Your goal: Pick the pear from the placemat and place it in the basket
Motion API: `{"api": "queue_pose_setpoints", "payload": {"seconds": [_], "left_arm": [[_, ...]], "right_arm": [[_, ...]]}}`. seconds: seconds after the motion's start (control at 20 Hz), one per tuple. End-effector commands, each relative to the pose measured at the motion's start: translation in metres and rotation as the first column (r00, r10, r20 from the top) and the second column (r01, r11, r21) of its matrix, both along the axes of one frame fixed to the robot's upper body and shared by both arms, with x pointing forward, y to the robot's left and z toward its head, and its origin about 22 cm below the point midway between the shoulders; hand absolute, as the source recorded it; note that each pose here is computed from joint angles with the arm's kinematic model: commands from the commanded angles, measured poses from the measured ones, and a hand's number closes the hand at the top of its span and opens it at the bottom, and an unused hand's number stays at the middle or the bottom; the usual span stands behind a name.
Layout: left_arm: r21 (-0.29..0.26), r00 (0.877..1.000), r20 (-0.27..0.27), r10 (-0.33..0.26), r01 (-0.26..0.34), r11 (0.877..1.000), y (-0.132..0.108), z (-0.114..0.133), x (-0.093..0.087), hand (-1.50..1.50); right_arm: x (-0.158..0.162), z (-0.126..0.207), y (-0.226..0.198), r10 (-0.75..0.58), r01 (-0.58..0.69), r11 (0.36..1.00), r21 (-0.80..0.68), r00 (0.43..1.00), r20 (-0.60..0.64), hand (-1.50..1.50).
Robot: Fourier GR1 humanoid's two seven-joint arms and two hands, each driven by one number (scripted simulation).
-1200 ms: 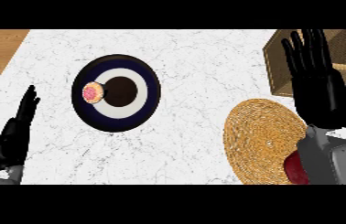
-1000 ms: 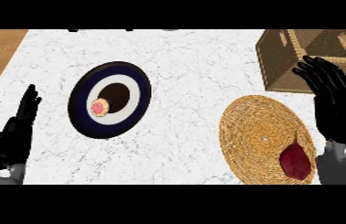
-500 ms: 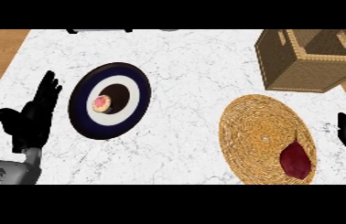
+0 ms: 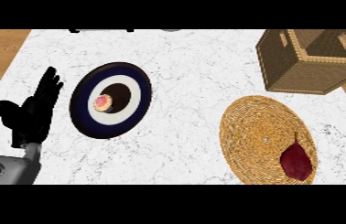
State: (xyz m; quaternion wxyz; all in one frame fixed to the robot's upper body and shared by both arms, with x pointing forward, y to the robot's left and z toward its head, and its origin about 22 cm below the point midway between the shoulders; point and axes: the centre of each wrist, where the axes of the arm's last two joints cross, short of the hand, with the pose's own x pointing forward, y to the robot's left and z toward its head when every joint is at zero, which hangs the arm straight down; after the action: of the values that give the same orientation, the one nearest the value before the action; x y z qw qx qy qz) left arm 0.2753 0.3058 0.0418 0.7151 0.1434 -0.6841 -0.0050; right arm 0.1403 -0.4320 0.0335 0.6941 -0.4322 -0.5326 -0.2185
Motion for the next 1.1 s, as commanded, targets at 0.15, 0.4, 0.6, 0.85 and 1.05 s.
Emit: {"api": "queue_pose_setpoints", "payload": {"seconds": [0.15, 0.4, 0.6, 0.85, 1.05], "left_arm": [[0.007, 1.000, -0.011, 0.011, -0.011, 1.000, 0.012, 0.000, 0.002, 0.00], [-0.007, 1.000, 0.001, 0.002, -0.002, 1.000, -0.003, -0.001, 0.000, 0.00], [-0.016, 1.000, -0.015, -0.004, 0.004, 1.000, -0.022, 0.009, 0.013, 0.00], [0.000, 1.000, -0.001, -0.014, 0.014, 1.000, -0.003, -0.006, -0.008, 0.00], [-0.020, 1.000, 0.001, -0.029, 0.029, 0.999, -0.014, 0.013, 0.001, 0.00]], "right_arm": [[-0.028, 0.041, -0.004, 0.362, -0.293, 0.929, 0.225, 0.841, -0.401, -1.50], [-0.046, 0.090, 0.005, 0.447, -0.354, 0.889, 0.292, 0.811, -0.377, -1.50], [-0.050, 0.086, -0.004, 0.433, -0.335, 0.888, 0.314, 0.839, -0.330, -1.50], [-0.065, 0.067, 0.018, 0.339, -0.269, 0.924, 0.273, 0.905, -0.257, -1.50], [-0.045, 0.039, 0.019, 0.351, -0.281, 0.912, 0.299, 0.911, -0.214, -1.50]]}}
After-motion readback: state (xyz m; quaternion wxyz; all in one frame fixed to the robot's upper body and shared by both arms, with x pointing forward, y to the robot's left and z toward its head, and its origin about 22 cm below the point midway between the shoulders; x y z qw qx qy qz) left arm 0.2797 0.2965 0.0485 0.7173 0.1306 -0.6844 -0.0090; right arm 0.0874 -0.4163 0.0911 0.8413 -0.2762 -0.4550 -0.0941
